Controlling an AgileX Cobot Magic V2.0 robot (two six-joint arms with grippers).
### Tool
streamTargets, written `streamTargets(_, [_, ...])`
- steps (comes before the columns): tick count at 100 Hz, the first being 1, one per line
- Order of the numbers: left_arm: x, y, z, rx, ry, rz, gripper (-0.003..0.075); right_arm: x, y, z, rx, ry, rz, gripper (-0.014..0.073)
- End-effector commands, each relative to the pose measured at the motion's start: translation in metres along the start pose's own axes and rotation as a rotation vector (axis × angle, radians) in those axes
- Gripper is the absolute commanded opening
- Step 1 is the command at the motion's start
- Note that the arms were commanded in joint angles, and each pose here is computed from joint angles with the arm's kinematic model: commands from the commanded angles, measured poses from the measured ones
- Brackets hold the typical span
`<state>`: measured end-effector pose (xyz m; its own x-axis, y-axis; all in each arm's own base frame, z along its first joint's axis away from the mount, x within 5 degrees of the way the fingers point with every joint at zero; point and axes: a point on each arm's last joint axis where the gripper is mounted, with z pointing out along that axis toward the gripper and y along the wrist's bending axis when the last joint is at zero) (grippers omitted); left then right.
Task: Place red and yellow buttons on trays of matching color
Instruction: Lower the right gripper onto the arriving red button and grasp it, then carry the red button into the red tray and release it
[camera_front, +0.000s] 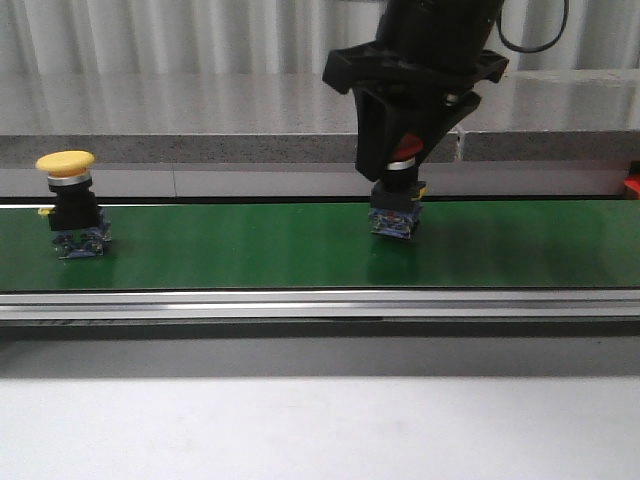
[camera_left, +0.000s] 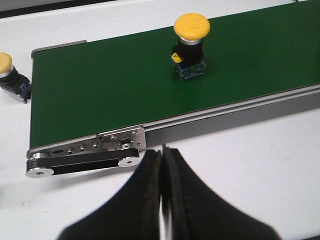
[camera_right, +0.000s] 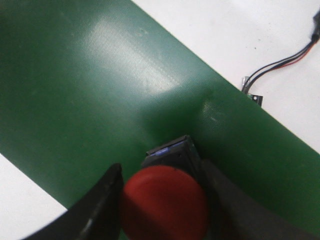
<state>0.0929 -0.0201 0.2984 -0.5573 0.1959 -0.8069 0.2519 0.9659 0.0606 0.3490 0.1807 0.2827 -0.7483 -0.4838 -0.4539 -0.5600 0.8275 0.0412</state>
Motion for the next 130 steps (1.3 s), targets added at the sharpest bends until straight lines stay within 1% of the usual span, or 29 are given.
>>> streamTargets(1, [-0.013, 0.0, -0.005, 0.008, -0.087, -0.013, -0.0021, -0.009, -0.008, -0.049, 0.025, -0.16, 0.104, 0.0067])
streamTargets(12, [-0.013, 0.0, -0.005, 0.008, -0.087, -0.013, -0.0021, -0.003, -0.022, -0.069, 0.047, -0.18, 0.19, 0.0067])
streamTargets(26, [-0.013, 0.0, -0.005, 0.008, -0.087, -0.013, -0.0021, 0.009, -0.048, -0.092, 0.086, -0.182, 0.296, 0.0067])
streamTargets(45, [-0.013, 0.0, -0.005, 0.008, -0.087, -0.013, -0.0021, 0.032, -0.094, -0.122, 0.161, -0.195, 0.498, 0.0067])
streamTargets(74, [-0.013, 0.0, -0.005, 0.008, -0.087, -0.013, -0.0021, 0.072, -0.163, -0.148, 0.291, -0.213, 0.709, 0.0067])
streamTargets(101, [-0.013, 0.0, -0.005, 0.008, -0.087, -0.013, -0.0021, 0.112, -0.217, -0.173, 0.428, -0.29, 0.876, 0.0067])
streamTargets(117, [-0.013, 0.0, -0.005, 0.008, -0.087, -0.013, -0.0021, 0.131, -0.241, -0.183, 0.493, -0.332, 0.949, 0.0067])
streamTargets(130, [-0.013, 0.0, -0.005, 0.008, -0.087, -0.013, -0.0021, 0.145, -0.258, -0.183, 0.526, -0.334, 0.998, 0.0067])
